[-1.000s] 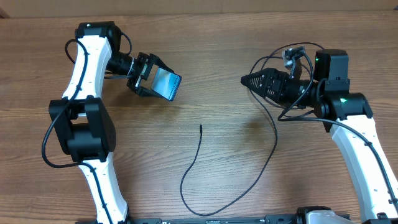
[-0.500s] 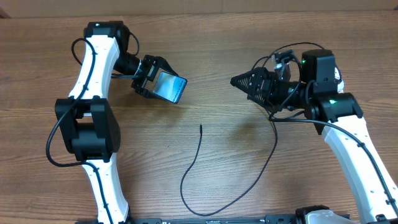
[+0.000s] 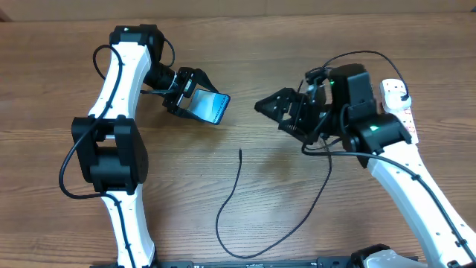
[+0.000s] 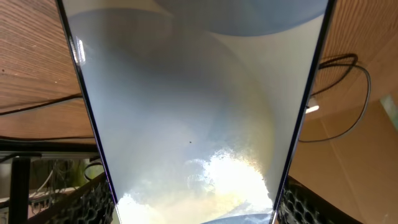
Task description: Plug charger to phone and switch on socket
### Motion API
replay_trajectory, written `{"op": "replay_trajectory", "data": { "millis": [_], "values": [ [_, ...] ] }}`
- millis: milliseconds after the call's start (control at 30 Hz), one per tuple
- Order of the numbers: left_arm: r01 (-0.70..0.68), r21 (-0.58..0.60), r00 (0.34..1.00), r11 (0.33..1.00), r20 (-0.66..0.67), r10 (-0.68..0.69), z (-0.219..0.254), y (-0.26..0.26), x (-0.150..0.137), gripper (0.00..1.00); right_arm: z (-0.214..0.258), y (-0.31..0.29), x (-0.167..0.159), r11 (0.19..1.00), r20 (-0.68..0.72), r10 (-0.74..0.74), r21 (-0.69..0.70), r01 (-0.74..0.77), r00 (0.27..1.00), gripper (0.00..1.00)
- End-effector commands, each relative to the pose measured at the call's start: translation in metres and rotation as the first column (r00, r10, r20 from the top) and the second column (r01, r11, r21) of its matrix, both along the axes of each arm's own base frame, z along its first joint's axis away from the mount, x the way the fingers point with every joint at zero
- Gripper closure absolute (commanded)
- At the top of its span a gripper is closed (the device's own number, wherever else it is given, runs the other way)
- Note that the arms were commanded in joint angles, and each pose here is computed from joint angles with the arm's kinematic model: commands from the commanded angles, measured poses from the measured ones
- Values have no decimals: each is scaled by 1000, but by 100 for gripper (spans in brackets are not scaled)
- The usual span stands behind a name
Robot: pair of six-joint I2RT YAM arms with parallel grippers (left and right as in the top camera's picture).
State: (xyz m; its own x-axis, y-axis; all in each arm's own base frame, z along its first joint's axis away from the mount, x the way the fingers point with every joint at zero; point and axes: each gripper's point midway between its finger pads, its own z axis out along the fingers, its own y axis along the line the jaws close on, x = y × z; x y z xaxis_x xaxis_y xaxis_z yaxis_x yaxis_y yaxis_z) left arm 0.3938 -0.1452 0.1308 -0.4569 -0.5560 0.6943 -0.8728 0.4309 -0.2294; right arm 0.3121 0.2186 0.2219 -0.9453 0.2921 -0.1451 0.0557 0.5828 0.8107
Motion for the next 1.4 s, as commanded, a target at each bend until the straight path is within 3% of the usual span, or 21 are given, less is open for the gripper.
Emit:
{"op": "replay_trajectory", "data": {
  "millis": [0, 667, 1233, 1367],
  "values": [
    [-10, -13, 1000, 1000, -2, 10, 6, -8, 3, 96, 4, 4, 4, 999, 25, -32, -32, 33, 999, 0],
    [31, -8, 999, 999, 11, -31, 5, -43, 0, 96, -41, 21, 6, 994, -76, -25, -108, 17, 997, 0],
    [33, 2, 999, 999, -11, -33, 4, -83, -6, 96, -43, 17, 11, 990, -59, -50, -133, 42, 997, 0],
    [47, -8, 999, 999, -3, -47, 5, -90, -7, 96, -44, 15, 13, 988, -52, -61, -144, 53, 997, 7]
  ]
}}
